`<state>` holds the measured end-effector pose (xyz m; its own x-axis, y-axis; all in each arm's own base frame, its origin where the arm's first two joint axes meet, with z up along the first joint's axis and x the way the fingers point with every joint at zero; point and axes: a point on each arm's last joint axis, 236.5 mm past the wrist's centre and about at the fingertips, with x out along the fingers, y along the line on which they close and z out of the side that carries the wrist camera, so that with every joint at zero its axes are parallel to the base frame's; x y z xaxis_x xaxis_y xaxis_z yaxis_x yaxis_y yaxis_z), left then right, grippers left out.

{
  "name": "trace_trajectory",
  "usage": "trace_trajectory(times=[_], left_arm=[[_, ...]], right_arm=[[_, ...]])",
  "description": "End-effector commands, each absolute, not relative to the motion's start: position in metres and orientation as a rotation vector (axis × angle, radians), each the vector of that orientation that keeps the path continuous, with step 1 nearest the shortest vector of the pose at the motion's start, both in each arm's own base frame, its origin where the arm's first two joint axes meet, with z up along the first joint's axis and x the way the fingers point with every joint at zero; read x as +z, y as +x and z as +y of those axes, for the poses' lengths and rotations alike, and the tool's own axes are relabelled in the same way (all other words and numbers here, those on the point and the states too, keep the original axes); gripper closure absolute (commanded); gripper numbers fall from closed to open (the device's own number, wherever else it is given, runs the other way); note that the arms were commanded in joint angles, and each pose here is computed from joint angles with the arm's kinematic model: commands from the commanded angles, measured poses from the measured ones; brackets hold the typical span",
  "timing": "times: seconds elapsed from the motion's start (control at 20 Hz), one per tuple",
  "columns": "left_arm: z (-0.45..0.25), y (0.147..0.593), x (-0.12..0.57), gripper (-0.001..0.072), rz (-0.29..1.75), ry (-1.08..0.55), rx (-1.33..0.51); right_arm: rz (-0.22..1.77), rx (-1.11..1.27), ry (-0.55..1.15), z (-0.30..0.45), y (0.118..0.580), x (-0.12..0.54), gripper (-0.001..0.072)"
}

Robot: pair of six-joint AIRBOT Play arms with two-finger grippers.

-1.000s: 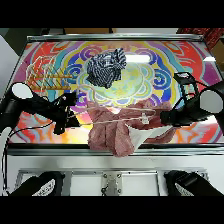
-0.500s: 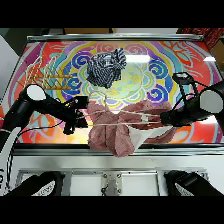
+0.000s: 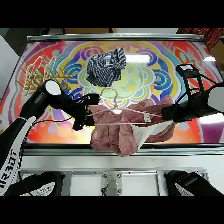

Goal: Fold the clothes and pants, and hang the long-sleeved shirts on hangers.

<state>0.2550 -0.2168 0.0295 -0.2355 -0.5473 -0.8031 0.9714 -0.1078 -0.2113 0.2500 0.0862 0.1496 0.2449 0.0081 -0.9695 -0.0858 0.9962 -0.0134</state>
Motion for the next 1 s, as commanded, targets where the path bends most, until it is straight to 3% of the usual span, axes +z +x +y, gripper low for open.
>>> trace_trajectory(times=[0.0, 0.45, 0.8, 0.95], left_arm=[[-0.226, 0.257, 0.032, 0.0693, 0.894, 0.629, -1.644], [-0.235, 0.259, 0.039, 0.0692, 0.900, 0.548, -1.618], [-0.236, 0.264, 0.038, 0.0692, 0.893, 0.547, -1.594], [-0.236, 0.264, 0.038, 0.0692, 0.893, 0.547, -1.595]], right_arm=[[1.287, 0.089, -0.065, 0.093, 0.255, 0.156, 0.0693], [1.118, 0.233, -0.063, 0.150, 0.279, 0.169, 0.0693], [0.902, 0.564, -0.044, 0.277, 0.283, 0.186, 0.0693], [0.907, 0.570, -0.051, 0.280, 0.281, 0.184, 0.0684]])
